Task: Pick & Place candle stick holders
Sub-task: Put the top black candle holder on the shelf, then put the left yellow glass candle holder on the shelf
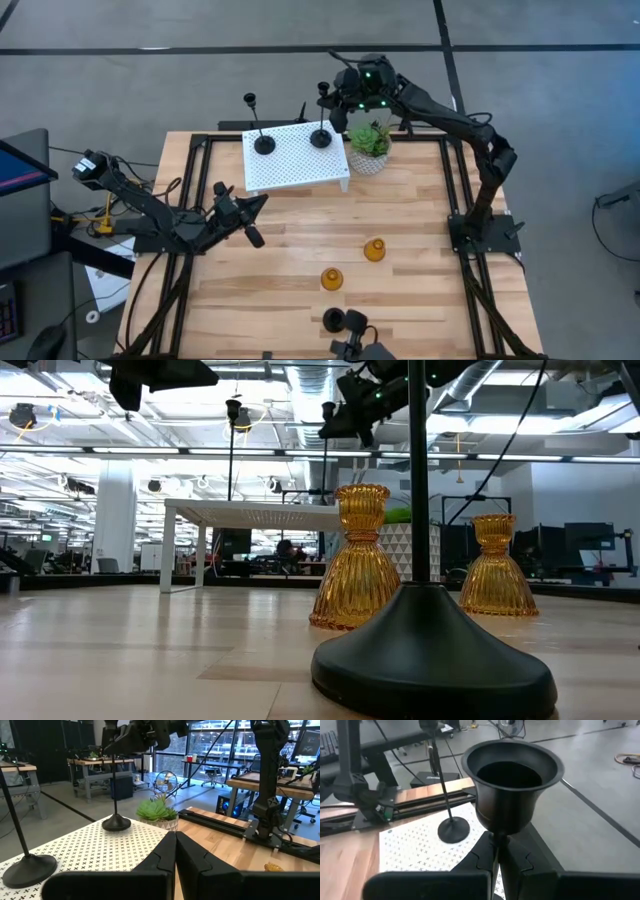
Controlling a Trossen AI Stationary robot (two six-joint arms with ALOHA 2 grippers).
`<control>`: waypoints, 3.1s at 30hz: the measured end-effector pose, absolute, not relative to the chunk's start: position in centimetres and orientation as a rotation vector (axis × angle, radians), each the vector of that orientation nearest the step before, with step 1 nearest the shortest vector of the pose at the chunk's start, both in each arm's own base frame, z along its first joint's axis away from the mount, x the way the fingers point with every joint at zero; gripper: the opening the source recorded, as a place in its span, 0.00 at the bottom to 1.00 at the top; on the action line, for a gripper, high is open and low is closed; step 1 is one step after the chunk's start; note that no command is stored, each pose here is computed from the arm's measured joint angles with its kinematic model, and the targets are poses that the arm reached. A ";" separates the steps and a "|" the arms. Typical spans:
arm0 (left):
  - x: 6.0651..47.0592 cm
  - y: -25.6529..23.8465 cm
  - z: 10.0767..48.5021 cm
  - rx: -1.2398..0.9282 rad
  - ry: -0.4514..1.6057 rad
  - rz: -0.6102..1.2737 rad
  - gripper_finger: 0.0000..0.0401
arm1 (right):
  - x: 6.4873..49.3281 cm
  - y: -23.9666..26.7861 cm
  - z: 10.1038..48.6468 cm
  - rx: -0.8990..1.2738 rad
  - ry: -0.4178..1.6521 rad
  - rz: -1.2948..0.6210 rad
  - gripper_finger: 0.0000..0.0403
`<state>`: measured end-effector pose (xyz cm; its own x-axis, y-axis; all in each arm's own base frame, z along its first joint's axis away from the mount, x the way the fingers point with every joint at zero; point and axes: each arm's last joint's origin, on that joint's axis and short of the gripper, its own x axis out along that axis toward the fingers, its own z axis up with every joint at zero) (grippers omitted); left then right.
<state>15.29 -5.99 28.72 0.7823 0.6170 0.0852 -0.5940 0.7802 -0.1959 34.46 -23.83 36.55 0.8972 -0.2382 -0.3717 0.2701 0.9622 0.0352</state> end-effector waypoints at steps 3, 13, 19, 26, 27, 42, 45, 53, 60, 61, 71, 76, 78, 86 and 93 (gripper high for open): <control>15.3 -6.0 28.7 -0.162 -0.148 0.657 0.02 | 34.2 -24.1 36.4 0.098 0.392 -0.274 0.00; 15.3 -6.0 28.7 -0.159 -0.145 0.657 0.02 | 34.3 -24.2 36.0 0.094 0.407 -0.278 0.00; 15.3 -6.0 28.7 -0.157 -0.144 0.657 0.02 | 34.3 -24.3 36.0 0.093 0.408 -0.286 0.02; 15.3 -6.0 28.7 -0.155 -0.142 0.657 0.02 | 34.2 -24.4 35.9 0.093 0.414 -0.301 0.12; 15.3 -6.0 28.7 -0.156 -0.143 0.657 0.02 | 34.3 -24.3 35.9 0.092 0.414 -0.299 0.13; 15.3 -6.0 28.6 -0.156 -0.142 0.657 0.02 | 32.4 -22.8 38.3 0.073 0.412 -0.289 0.51; 15.3 -6.0 28.6 -0.156 -0.143 0.657 0.02 | 31.1 -21.8 39.8 0.042 0.417 -0.282 0.58; 15.4 -6.1 28.7 -0.154 -0.145 0.632 0.02 | 25.7 -17.8 43.5 0.072 0.481 -0.273 0.55; 15.7 -6.7 28.8 -0.132 -0.166 0.385 0.02 | 21.1 -13.8 45.3 0.110 0.562 -0.242 0.36; 15.7 -6.8 28.8 -0.132 -0.170 0.345 0.02 | 20.6 -13.2 45.5 0.115 0.575 -0.234 0.32; 17.3 -8.3 27.5 -0.188 -0.120 0.080 0.02 | 18.3 -7.6 46.0 0.142 0.668 -0.084 0.02; 18.4 -9.2 26.2 -0.250 -0.060 0.009 0.02 | 18.9 -4.8 46.2 0.092 0.684 -0.071 0.00; 18.8 -9.5 25.7 -0.266 -0.044 -0.027 0.02 | 18.8 -3.7 46.3 0.074 0.681 -0.072 0.01; 20.2 -11.0 25.5 -0.311 -0.133 -0.111 0.02 | 18.4 0.4 46.8 0.019 0.646 -0.068 0.00; 21.9 -13.9 26.3 -0.213 -0.120 -0.097 0.01 | 19.2 2.9 45.9 -0.021 0.565 0.042 0.00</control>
<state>21.91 -13.92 26.26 0.9881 -0.0830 0.1292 0.1085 0.9727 -0.2052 19.19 2.91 45.90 0.8436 0.0341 -0.5359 -0.0460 0.9989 -0.0087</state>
